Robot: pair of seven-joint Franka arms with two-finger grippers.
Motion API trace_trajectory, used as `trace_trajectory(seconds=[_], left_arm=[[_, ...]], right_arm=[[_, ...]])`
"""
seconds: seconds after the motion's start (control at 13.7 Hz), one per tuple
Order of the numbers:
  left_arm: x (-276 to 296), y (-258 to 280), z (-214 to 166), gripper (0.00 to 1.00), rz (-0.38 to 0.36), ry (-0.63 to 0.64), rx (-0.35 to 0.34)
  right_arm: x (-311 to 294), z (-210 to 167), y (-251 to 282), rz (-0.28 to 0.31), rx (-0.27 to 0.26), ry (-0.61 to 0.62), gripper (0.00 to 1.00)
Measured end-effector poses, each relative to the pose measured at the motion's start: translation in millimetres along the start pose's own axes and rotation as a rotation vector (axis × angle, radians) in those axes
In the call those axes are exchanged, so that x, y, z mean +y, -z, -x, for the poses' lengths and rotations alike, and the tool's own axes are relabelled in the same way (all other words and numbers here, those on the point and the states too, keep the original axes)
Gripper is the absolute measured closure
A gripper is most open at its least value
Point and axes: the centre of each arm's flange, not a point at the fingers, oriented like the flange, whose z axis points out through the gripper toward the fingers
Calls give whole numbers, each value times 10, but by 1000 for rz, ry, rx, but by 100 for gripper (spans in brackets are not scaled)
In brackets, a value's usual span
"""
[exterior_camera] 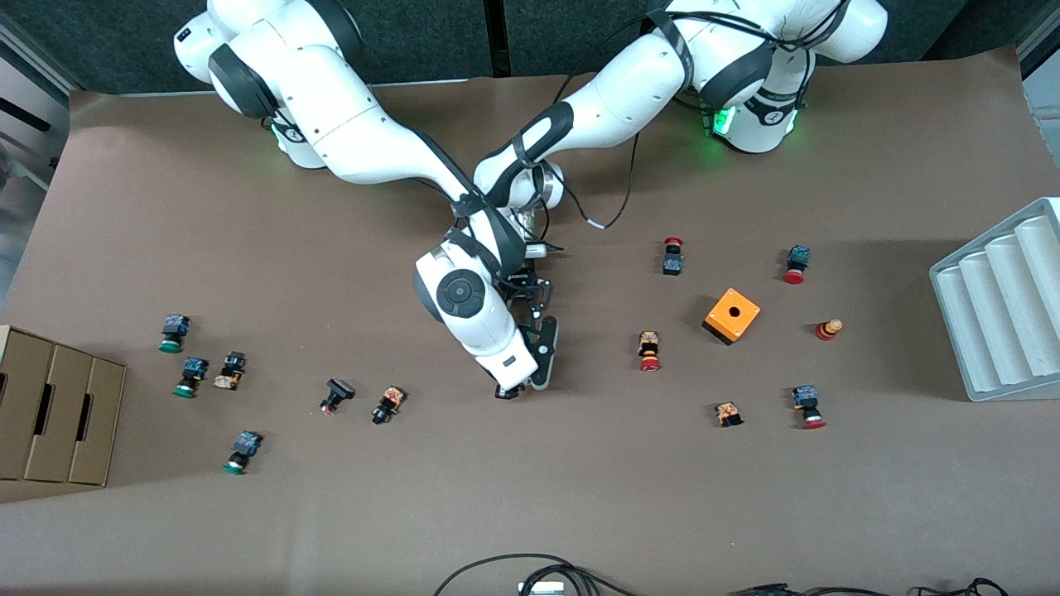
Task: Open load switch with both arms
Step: 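Push the white lever toward the switch body with the right gripper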
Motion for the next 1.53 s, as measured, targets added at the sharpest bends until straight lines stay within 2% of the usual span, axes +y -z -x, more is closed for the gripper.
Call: trace_trajectory(seconds=[1.53], left_arm=[[0, 0, 0, 51, 0, 0, 0]], right_arm=[[-98, -34, 253, -52, -41, 10, 62]])
